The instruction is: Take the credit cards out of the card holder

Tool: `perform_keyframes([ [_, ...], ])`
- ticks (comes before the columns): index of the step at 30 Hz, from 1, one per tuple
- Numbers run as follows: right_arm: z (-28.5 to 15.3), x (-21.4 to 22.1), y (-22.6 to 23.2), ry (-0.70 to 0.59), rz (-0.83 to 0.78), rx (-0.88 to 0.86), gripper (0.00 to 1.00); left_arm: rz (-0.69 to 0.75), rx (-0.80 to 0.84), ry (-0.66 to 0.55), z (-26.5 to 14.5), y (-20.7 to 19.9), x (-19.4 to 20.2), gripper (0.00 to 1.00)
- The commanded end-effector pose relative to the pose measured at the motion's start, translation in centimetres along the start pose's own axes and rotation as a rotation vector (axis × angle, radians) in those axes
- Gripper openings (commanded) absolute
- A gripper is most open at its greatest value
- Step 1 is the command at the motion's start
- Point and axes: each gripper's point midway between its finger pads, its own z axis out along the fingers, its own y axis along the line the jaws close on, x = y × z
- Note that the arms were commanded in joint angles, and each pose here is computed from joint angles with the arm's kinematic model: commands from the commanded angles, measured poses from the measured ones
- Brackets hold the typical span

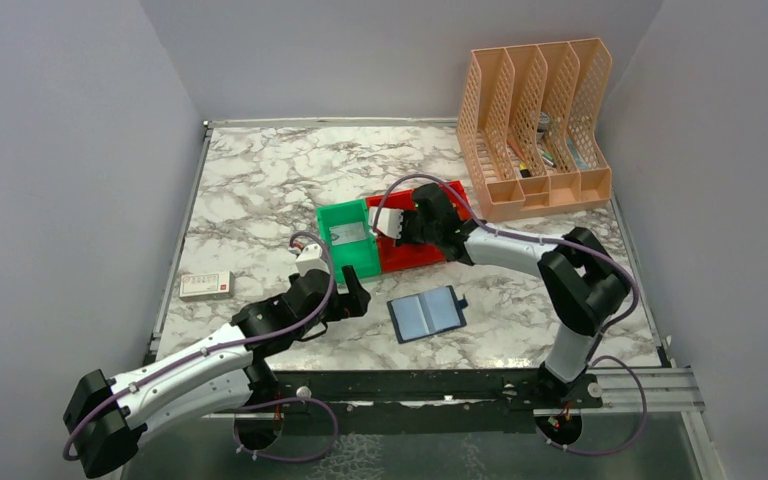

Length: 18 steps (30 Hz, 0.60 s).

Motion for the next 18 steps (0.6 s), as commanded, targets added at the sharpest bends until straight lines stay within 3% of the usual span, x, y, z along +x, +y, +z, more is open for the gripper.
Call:
perform_keyframes([
  [1, 1.5, -0.8, -3.2, -0.025, -0.044, 0.150, 0.01, -0.015, 0.035, -0.050, -0.4, -1.5, -2.0, 0.99],
  [18, 4.9, 0.3, -1.0, 0.006, -0.077, 0.038, 0.02, 0.015, 0.038, 0.011, 0.5, -2.0, -0.9, 0.99],
])
